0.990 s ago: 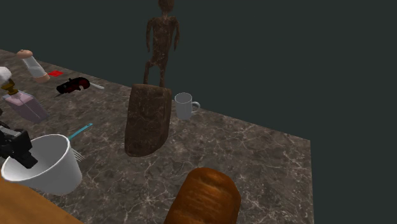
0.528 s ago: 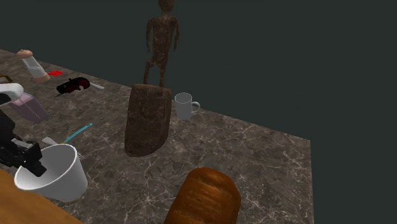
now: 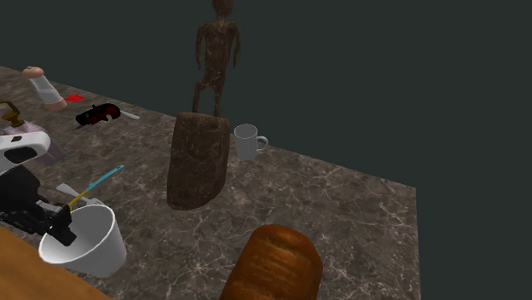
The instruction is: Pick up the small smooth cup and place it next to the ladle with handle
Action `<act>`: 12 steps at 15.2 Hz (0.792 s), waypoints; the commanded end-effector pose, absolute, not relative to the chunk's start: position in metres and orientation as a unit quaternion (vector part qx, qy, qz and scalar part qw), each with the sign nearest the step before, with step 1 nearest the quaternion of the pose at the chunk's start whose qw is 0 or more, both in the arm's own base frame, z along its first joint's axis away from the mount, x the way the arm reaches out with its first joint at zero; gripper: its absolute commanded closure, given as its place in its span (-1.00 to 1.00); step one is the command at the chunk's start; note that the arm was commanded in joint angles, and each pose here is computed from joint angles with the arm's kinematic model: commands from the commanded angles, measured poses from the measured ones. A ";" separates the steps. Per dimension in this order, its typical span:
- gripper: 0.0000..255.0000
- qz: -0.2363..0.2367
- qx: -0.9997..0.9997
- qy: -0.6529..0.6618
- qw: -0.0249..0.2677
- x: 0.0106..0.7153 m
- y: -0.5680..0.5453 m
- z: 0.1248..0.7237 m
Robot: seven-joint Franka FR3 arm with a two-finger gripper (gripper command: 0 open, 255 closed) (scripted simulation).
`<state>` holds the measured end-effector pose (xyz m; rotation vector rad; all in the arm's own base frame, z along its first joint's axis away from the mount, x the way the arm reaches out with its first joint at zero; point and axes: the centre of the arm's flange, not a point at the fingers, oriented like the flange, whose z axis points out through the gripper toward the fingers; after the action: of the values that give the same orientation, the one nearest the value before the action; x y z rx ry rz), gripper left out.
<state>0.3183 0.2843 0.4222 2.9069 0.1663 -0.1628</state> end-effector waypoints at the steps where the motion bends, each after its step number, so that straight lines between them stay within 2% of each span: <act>1: 1.00 -0.055 0.991 0.057 0.112 0.318 0.284 0.412; 9: 1.00 -0.055 0.991 0.057 0.112 0.318 0.284 0.365; 12: 1.00 -0.055 0.991 0.057 0.112 0.318 0.284 0.365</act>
<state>0.3179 0.2845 0.3659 2.9070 0.1663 -0.1628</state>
